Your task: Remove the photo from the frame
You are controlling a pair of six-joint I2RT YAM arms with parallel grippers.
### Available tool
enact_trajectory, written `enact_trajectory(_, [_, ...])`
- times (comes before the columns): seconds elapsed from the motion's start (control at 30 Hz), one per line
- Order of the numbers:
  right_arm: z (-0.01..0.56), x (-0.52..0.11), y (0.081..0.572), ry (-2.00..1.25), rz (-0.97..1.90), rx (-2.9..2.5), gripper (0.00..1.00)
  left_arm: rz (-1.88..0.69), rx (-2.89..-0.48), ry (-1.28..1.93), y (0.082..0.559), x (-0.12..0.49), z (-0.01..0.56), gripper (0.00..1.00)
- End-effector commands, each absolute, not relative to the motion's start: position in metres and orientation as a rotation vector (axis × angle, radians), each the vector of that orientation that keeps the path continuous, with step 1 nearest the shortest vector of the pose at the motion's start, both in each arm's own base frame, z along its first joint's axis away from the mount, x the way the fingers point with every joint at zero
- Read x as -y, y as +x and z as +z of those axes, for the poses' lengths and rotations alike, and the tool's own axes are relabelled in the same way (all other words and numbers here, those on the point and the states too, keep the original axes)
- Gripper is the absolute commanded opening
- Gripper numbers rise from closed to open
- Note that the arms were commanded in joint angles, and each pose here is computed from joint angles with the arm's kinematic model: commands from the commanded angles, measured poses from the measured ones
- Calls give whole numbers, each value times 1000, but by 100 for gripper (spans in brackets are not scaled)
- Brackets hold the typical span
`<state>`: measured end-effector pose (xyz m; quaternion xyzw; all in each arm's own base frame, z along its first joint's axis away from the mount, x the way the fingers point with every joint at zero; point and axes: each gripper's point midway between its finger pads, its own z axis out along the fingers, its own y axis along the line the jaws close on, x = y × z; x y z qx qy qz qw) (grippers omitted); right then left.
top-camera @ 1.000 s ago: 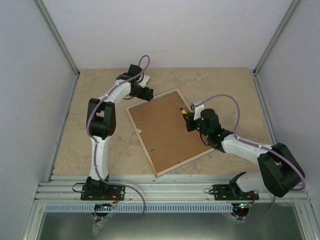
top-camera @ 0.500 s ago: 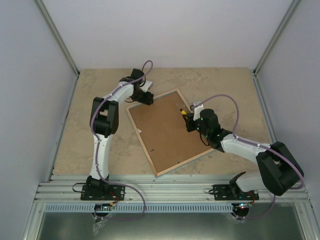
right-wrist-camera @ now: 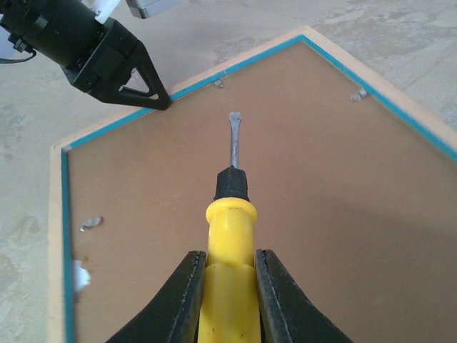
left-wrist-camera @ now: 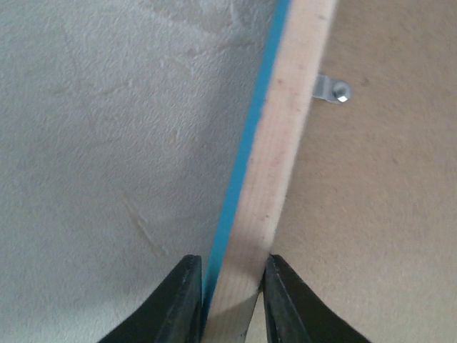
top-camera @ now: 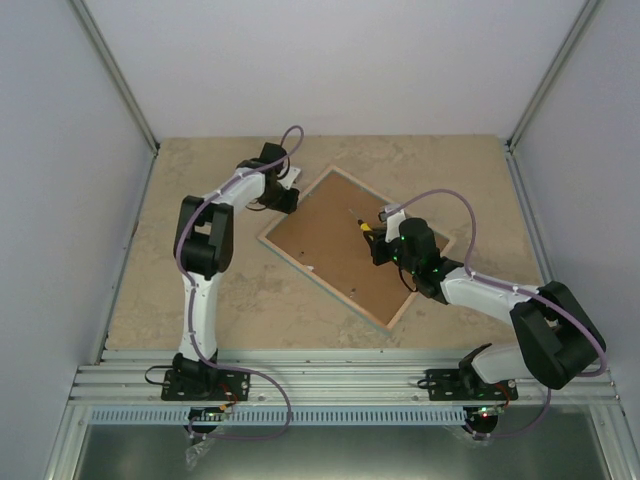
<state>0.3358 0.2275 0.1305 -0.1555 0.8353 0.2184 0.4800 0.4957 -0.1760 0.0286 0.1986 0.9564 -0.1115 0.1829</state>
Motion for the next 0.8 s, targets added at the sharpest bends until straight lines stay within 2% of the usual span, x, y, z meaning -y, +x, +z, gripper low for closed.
enact_trajectory(0.0, [143,-233,341,-389,548,-1996,0,-267,-2817,418,472,160,19,23])
enact_trajectory(0.2, [144,-236,340,-399,567,-1996,0,-340,-2856,298,438,158,25,21])
enact_trajectory(0.77, [136,-257,335,-504,646,-2016,0,-327,-2978,103,340,169,17,17])
